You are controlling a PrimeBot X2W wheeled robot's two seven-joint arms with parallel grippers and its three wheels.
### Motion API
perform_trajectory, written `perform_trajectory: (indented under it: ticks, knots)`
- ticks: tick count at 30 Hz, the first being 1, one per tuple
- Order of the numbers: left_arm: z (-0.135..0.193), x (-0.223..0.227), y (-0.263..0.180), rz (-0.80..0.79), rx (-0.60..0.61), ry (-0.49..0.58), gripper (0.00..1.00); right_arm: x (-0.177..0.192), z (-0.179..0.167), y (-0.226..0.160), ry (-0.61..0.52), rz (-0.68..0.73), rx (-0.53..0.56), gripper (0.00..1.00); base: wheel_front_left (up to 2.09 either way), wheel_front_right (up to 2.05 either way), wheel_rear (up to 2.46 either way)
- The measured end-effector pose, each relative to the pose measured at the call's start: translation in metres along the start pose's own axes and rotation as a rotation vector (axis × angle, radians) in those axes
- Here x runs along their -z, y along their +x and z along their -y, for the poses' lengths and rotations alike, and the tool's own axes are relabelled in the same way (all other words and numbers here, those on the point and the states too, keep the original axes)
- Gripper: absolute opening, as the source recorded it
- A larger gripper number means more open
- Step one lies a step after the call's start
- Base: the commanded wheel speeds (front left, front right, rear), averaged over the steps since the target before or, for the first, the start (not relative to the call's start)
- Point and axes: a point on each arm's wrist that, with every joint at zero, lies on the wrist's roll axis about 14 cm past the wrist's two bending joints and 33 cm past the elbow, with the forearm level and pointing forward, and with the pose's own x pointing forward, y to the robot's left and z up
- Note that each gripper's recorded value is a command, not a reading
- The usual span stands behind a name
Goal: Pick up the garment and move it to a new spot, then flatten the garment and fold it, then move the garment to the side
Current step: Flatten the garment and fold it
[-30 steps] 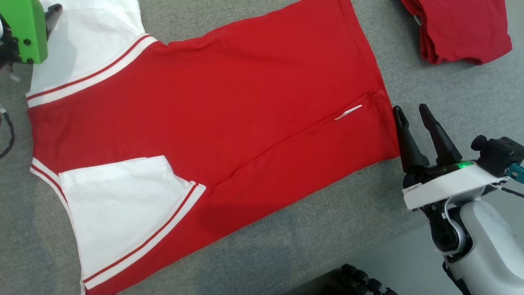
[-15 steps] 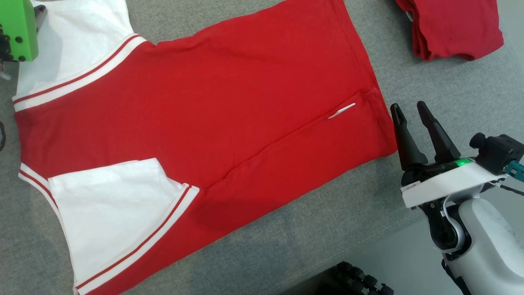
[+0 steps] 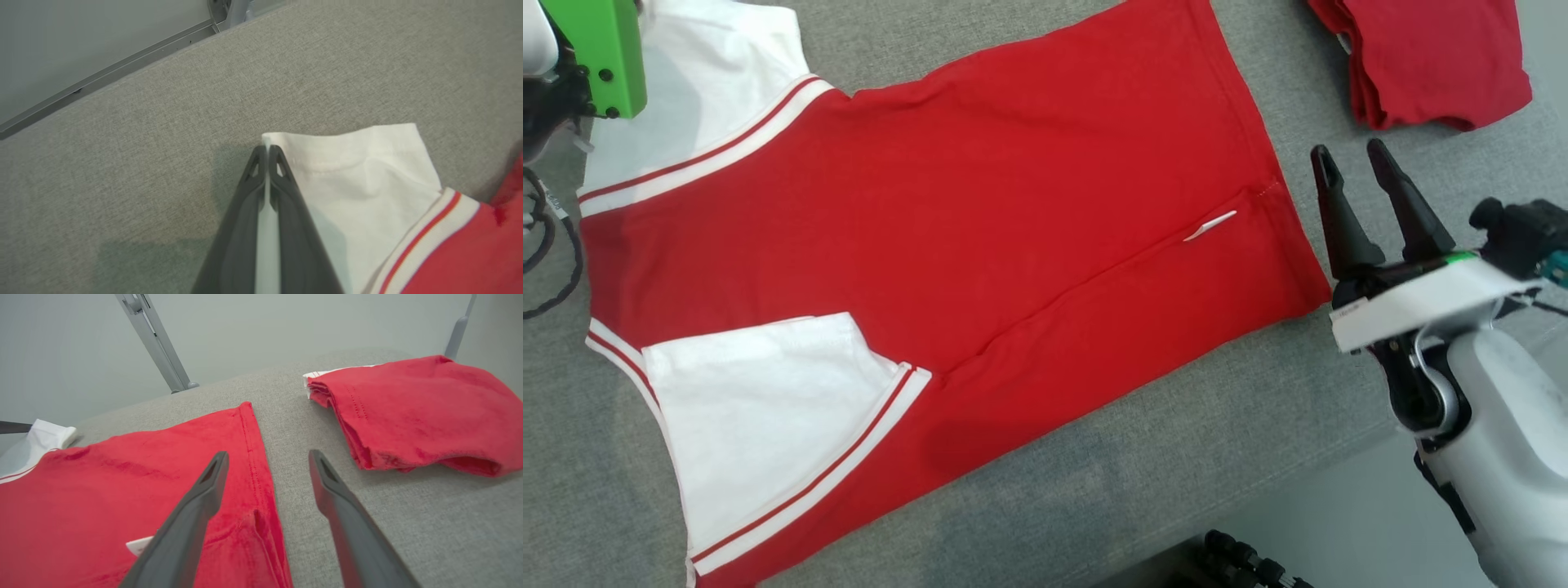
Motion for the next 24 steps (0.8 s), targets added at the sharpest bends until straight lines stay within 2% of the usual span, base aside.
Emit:
perform_trajectory:
  ticks: [6,16,24]
  knots:
    - [0.003,-0.009,-0.016,0.041,0.005,0.026,0.0,-0.001,-0.007,0.048,-0.021,-0.122,-0.017,1.0,0.0,0.0,0.0]
    - [0.005,-0.021,-0.035,0.094,0.011,0.081,0.0,0.004,-0.023,0.112,-0.135,-0.441,-0.019,1.0,0.0,0.0,0.0]
    - [0.006,-0.023,-0.038,0.106,0.023,0.119,0.0,0.013,-0.027,0.137,-0.187,-0.529,0.01,1.0,0.0,0.0,0.0]
